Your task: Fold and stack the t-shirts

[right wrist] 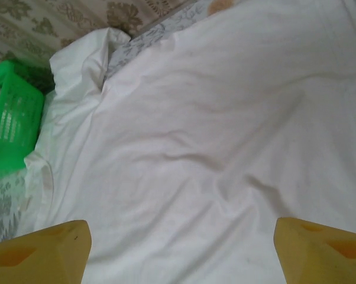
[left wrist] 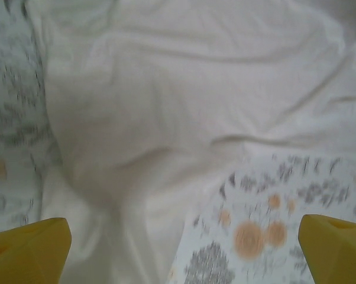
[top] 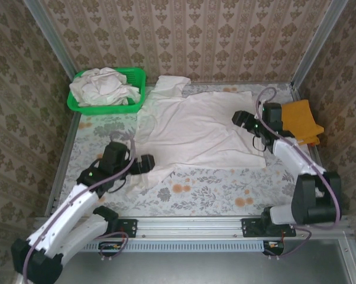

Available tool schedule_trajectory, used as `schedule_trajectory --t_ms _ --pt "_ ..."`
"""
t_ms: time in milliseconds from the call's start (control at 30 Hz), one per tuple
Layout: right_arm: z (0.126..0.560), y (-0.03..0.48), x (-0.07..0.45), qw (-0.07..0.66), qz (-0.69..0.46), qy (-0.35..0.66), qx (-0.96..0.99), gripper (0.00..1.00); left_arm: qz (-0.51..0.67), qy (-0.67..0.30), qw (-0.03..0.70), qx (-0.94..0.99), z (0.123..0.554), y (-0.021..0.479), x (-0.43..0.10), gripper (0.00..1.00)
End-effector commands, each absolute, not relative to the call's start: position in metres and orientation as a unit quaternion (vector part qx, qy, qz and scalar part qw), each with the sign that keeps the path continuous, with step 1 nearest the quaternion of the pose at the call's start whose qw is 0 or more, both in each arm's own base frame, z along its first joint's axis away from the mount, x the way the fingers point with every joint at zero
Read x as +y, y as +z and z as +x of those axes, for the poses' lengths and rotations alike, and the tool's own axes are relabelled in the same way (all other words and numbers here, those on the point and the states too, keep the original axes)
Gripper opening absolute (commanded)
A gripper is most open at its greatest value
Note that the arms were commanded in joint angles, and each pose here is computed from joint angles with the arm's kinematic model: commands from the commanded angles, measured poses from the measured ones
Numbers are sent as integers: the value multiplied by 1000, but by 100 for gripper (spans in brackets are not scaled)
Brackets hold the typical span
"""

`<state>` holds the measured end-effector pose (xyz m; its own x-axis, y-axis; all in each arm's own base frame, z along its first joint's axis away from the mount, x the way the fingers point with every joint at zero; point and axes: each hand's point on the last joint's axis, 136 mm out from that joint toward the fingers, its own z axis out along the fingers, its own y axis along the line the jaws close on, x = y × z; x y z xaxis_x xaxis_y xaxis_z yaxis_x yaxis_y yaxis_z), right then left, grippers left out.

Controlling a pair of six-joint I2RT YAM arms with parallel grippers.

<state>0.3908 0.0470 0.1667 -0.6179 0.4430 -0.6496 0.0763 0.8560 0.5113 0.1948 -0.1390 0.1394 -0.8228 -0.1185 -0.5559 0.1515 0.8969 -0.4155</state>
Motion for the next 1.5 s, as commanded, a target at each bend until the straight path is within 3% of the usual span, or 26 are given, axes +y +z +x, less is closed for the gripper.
schedule_trajectory --t_ms 0,400,567,700,1100,1467 --pt "366 162 46 408 129 209 879 82 -12 -193 253 948 167 105 -123 100" --pt "358 146 47 410 152 225 871 83 49 -192 218 955 146 41 -132 98" --pt "362 146 51 408 153 232 870 83 47 -199 215 955 143 29 -133 74" --pt "363 147 51 408 152 230 870 83 56 -200 209 955 139 29 -134 69" --pt "360 144 55 401 158 238 871 83 33 -201 215 955 149 50 -139 0" --pt "280 120 12 353 266 121 889 81 -145 -317 168 922 161 86 -164 0"
